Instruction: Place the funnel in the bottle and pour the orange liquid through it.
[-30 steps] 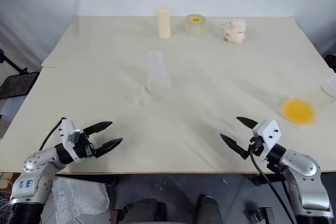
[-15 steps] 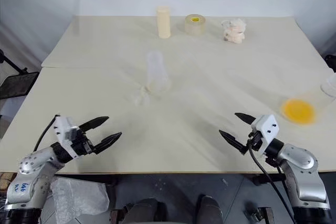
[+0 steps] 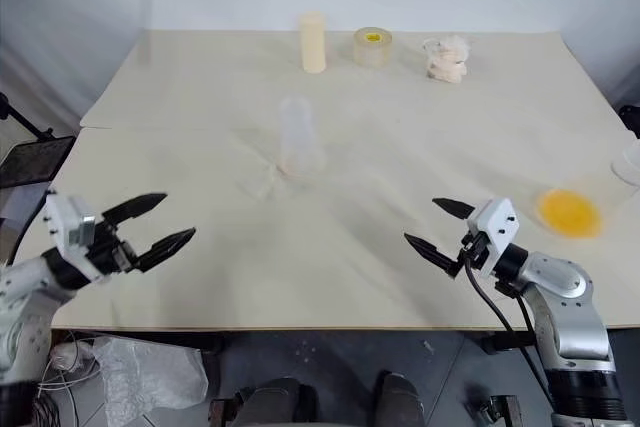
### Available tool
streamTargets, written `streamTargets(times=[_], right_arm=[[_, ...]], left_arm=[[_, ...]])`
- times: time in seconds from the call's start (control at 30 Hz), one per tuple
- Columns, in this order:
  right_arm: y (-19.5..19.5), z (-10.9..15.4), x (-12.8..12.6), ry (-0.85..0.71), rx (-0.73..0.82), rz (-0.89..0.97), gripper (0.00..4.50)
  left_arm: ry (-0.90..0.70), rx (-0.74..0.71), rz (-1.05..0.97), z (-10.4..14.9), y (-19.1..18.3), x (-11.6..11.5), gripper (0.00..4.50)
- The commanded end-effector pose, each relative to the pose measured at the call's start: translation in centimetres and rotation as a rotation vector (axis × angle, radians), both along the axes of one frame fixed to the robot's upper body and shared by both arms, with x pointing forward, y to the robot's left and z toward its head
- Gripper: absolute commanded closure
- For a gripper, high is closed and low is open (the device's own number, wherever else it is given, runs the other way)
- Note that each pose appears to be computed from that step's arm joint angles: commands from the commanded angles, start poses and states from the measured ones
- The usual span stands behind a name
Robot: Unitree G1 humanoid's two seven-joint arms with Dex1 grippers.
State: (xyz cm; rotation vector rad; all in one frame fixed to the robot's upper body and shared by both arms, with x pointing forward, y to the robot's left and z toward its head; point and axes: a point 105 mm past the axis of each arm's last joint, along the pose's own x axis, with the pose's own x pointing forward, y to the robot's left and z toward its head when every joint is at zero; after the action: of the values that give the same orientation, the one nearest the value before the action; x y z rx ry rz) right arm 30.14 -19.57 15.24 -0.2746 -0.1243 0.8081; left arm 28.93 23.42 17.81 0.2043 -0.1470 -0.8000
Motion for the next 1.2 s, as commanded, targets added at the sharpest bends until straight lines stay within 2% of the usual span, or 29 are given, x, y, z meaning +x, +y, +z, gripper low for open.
streamTargets(times=[0.03,0.2,0.3,0.37,0.53,0.7,1.03,1.13,1.2], right_arm=[[1.0,1.9,-0.2,-0.068,0.029,0.02,0.03],[1.7,2.5,-0.7,-0.087,0.047,0.027,0.03],[2.3,2.5,-1.2,-0.088,0.056,0.028,0.03],[2.5,2.4,-1.5,-0.088,0.058,0.026,0.03],[2.7,2.5,-1.9,-0.099,0.071,0.007,0.03],[2.9,2.5,-2.1,-0.106,0.08,-0.01,0.03],[2.7,2.5,-2.6,-0.115,0.088,-0.045,0.03],[2.7,2.5,-2.6,-0.118,0.089,-0.052,0.0],[2.6,2.5,-2.5,-0.121,0.088,-0.055,0.0]], left_arm=[[-0.006,0.031,-0.056,0.6,-1.0,1.9,0.0],[-0.016,0.058,-0.103,1.8,-2.9,6.2,0.0],[-0.074,0.03,-0.118,3.7,-5.0,9.8,0.0],[-0.09,0.019,-0.123,4.3,-5.8,11.1,0.0],[-0.087,0.056,-0.202,4.5,-9.2,12.8,0.0],[-0.078,0.064,-0.192,4.4,-11.2,13.9,0.0],[-0.075,0.033,-0.084,5.4,-12.9,15.7,0.0],[-0.059,0.002,-0.105,5.7,-13.2,15.6,0.58],[-0.059,-0.009,-0.117,5.9,-13.3,15.6,1.21]])
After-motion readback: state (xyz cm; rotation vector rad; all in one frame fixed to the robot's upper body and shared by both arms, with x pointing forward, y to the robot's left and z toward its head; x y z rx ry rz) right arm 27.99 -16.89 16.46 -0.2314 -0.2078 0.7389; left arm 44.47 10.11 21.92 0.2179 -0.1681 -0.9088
